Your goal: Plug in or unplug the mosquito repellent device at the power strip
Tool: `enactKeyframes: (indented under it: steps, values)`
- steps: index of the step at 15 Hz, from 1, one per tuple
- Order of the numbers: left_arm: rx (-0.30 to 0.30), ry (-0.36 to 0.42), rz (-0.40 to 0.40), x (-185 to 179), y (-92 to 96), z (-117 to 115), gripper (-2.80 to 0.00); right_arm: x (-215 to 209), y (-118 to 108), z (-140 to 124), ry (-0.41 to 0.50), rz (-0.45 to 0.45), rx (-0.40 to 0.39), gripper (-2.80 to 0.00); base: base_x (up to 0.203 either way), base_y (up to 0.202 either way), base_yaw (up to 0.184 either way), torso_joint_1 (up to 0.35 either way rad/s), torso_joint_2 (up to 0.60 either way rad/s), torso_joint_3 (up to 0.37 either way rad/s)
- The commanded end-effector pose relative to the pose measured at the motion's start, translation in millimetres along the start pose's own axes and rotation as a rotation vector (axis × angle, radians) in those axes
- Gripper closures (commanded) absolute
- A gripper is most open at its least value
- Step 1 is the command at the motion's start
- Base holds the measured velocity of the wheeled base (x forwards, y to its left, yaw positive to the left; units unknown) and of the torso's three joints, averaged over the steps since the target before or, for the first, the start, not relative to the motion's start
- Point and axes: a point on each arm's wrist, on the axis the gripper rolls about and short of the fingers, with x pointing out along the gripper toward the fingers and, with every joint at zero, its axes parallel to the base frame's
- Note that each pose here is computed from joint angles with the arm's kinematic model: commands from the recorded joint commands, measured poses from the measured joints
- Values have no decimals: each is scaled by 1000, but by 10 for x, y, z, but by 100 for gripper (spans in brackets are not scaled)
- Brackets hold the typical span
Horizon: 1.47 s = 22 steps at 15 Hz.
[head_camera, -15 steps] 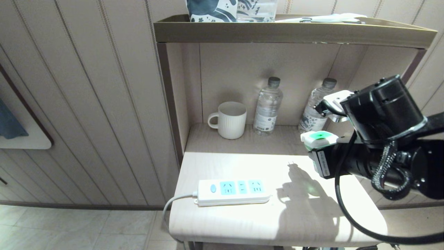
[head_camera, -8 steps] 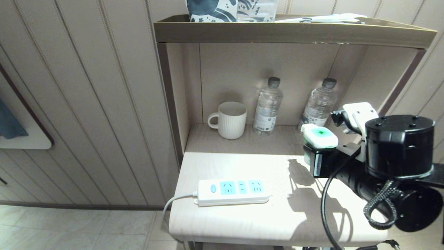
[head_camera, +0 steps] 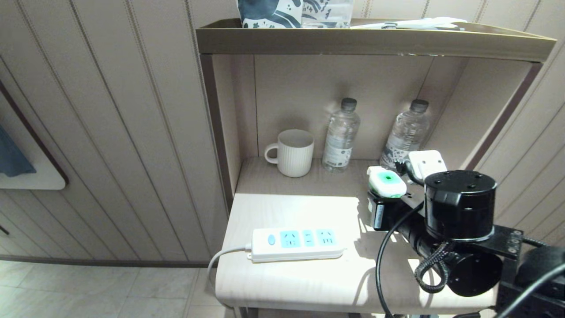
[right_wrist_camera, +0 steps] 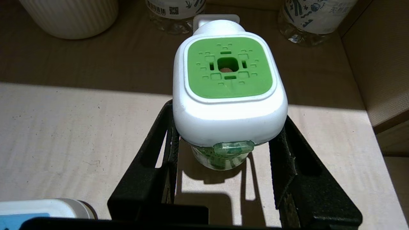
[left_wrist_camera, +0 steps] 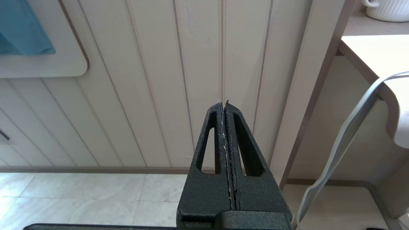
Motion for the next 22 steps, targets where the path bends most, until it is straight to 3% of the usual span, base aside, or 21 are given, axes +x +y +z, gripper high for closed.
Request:
enactKeyframes:
  steps: [1, 20, 21, 22]
  values:
    - [0, -1, 0, 0, 0, 1, 0, 118, 68, -128, 4, -4, -4, 0, 0, 0, 0, 0, 0, 0]
    - [0, 0, 0, 0, 0, 0, 0, 97, 29, -184, -2, 3, 45, 0, 0, 0, 0, 0, 0, 0]
    - [0, -1, 0, 0, 0, 1, 0, 96, 28, -189, 0, 4, 42, -280, 0, 0, 0, 0, 0, 0]
    - [0, -1, 0, 0, 0, 1, 0, 96, 32, -194, 1, 5, 41, -280, 0, 0, 0, 0, 0, 0]
